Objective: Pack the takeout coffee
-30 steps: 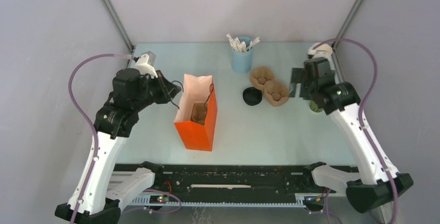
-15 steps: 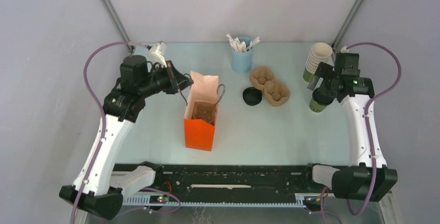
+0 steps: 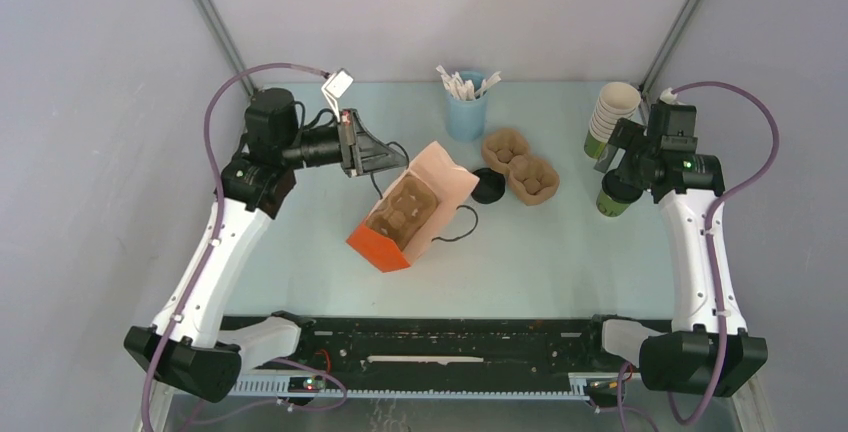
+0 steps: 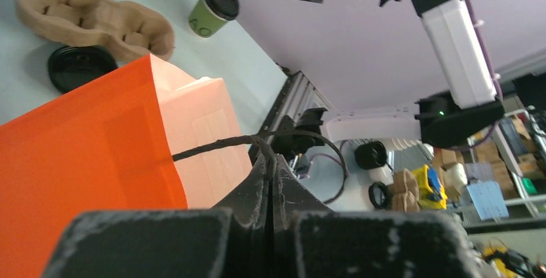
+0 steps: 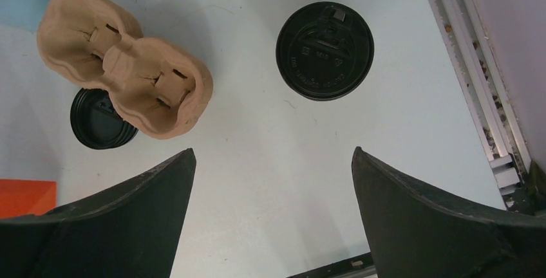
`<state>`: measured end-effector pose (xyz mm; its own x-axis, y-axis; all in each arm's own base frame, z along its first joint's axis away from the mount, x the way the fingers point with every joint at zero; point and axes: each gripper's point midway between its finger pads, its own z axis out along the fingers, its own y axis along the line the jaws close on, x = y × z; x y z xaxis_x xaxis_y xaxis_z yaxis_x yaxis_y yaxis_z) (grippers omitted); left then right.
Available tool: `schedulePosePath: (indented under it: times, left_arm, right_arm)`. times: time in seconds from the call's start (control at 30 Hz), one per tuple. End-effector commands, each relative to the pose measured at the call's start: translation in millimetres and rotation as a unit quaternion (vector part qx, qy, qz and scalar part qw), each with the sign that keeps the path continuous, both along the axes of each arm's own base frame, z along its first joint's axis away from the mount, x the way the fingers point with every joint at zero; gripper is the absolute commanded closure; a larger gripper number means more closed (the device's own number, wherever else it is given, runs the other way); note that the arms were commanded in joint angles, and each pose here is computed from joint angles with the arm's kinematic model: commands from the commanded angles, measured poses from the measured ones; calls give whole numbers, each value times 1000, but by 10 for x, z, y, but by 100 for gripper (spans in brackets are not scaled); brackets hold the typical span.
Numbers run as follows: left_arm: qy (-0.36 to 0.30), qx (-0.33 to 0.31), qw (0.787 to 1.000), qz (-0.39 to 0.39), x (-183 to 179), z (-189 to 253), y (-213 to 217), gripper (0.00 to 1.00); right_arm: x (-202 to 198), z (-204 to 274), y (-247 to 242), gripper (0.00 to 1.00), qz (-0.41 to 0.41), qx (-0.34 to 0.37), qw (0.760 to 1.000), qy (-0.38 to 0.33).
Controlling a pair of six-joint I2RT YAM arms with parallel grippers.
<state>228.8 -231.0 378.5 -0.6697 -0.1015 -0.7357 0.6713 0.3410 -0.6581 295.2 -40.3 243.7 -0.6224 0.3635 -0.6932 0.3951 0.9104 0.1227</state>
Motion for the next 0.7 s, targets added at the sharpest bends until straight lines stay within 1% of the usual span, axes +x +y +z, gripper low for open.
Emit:
schedulePosePath:
  times: [0.0, 0.03, 0.1, 0.2, 0.27, 0.4, 0.5, 0.6, 0.67]
  left_arm:
    - [-7, -63, 995, -79, -340, 299, -80, 100]
    - [-5, -75, 993, -85, -406, 385, -88, 100]
    - [-23, -93, 990, -107, -578, 573, -98, 100]
    - [-36, -99, 987, -124, -733, 682, -129, 100]
    - [-31, -93, 987, -128, -736, 587, -156, 100]
    - [15, -75, 990, -121, -580, 217, -219, 100]
    - [37, -62, 991, -110, -497, -2, -241, 100]
    - [38, -56, 992, -105, -494, -64, -232, 100]
    - [35, -53, 993, -99, -487, -81, -223, 100]
  right_arm:
    - [29, 25, -27, 0, 1, -18, 1000, -5]
    - [24, -1, -67, 0, -7, -27, 1000, 2]
    - [46, -61, -118, 0, -13, -36, 999, 15]
    - [103, -109, -147, 0, -15, -36, 999, 20]
    - [175, -182, -162, 0, -9, -33, 999, 29]
    - [340, -312, -218, 0, -3, -18, 999, 42]
    - [408, -399, -326, 0, -8, -18, 998, 54]
    - [392, -490, -444, 0, -21, -15, 997, 75]
    - [411, -543, -500, 0, -22, -5, 997, 77]
